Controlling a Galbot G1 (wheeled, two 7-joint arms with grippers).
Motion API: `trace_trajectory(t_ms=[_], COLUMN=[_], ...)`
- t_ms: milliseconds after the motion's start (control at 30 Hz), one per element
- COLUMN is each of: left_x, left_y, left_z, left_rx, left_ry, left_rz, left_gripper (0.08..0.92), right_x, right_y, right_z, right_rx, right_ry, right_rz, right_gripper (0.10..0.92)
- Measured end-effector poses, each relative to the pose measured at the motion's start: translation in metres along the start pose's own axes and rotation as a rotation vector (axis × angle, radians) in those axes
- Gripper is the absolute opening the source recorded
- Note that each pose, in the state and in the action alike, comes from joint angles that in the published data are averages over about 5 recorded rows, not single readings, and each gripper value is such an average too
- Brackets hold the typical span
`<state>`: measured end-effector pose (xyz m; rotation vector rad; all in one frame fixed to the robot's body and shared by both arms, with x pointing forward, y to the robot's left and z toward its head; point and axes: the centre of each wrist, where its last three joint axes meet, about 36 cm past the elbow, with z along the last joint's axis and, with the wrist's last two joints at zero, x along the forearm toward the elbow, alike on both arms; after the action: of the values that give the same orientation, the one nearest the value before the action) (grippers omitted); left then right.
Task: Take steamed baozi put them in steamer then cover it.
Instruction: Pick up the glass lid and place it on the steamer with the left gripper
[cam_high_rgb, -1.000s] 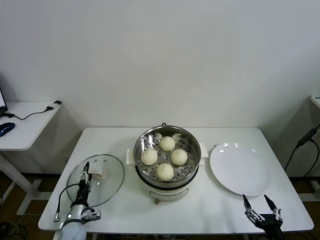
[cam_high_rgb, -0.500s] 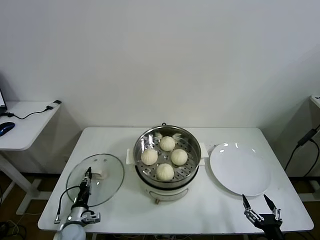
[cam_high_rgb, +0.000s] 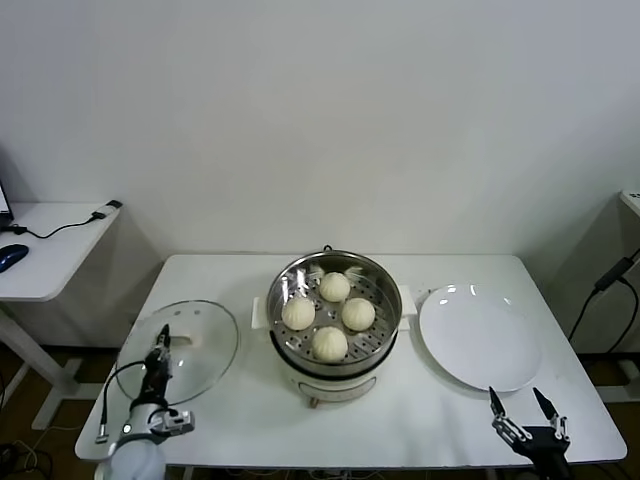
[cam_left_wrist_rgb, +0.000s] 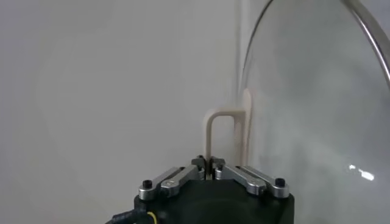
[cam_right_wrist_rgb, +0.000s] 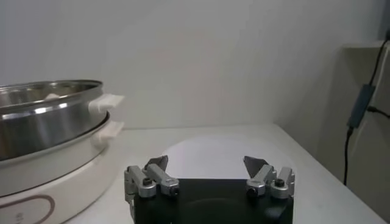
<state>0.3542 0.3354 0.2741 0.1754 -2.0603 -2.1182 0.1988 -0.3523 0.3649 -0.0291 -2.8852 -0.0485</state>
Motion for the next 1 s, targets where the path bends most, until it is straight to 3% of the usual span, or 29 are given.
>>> trace_trajectory(t_ms=[267, 500, 667, 1000], left_x=[0.0, 0.005, 0.015, 0.032], left_y=[0.081, 0.143, 0.163, 0.191], left_z=[-0.012, -0.05, -0.09, -0.176], left_rx=[0.064, 0.116, 0.14, 0.16], left_ry=[0.076, 0.109, 0.087, -0.017], left_rz=[-0.046, -0.104, -0.101, -0.093], left_gripper=[0.141, 0.141, 0.141, 0.141], right_x=[0.0, -0.002, -0.005, -0.005], right_y=[0.0, 0.001, 0.001, 0.003], right_z=[-0.007, -0.011, -0.014, -0.014], right_rx=[0.04, 0.097, 0.138, 0.188], right_ry=[0.008, 0.036, 0.047, 0.073], right_rz=[0.037, 0.078, 0.095, 0.115], right_gripper=[0.823, 0.823, 0.823, 0.823])
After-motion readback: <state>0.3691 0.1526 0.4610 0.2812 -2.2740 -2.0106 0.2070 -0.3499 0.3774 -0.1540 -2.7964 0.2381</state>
